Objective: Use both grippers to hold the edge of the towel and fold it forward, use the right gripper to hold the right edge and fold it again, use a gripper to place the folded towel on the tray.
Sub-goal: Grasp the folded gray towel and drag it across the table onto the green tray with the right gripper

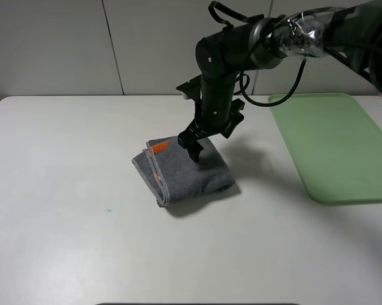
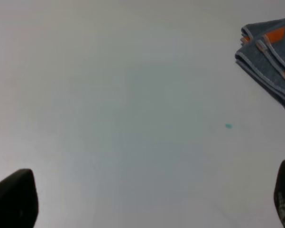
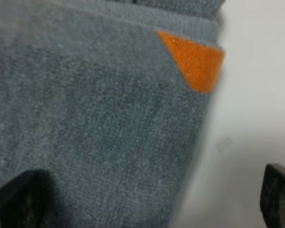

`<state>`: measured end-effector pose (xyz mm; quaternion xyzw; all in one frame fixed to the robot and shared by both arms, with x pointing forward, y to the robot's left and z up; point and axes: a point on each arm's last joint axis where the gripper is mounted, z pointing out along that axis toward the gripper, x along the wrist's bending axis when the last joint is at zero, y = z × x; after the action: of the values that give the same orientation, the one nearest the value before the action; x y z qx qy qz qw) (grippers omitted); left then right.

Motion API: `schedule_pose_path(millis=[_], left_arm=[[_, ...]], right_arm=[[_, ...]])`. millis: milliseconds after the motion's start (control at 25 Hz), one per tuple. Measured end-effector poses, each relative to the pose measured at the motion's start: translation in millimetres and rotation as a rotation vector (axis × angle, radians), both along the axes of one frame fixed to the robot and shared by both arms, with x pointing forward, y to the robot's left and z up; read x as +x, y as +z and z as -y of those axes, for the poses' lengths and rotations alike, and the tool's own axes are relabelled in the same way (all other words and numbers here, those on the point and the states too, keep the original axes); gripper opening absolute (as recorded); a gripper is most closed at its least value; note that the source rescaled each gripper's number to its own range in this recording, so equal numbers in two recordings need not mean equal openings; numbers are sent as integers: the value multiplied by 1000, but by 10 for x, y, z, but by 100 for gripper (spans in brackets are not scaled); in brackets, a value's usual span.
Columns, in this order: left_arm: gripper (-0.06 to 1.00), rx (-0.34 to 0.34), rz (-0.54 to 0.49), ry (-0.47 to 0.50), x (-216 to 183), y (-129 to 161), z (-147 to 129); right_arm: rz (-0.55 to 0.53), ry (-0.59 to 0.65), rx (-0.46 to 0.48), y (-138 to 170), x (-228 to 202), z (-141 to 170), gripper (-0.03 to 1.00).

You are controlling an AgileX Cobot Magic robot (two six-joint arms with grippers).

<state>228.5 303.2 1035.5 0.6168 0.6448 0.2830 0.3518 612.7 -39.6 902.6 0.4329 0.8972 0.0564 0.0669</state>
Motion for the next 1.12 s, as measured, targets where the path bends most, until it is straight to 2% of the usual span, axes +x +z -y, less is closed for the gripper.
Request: schedule_pose_path(millis=[200,720,760,1000,1120], left_arm=[[100,0,0,0,0,0,0],[100,0,0,0,0,0,0],[100,0,0,0,0,0,0],[100,0,0,0,0,0,0],[100,0,0,0,0,0,0]], right_arm=[[-24,2,-20,-167,4,-1,100],[-35,17,-22,-297,30,-27,98],[-39,14,-17,-297,27,-31,94],[-68,-12,15,-321,4,-58,47],[-67,-12,16,-320,6,-60,28]])
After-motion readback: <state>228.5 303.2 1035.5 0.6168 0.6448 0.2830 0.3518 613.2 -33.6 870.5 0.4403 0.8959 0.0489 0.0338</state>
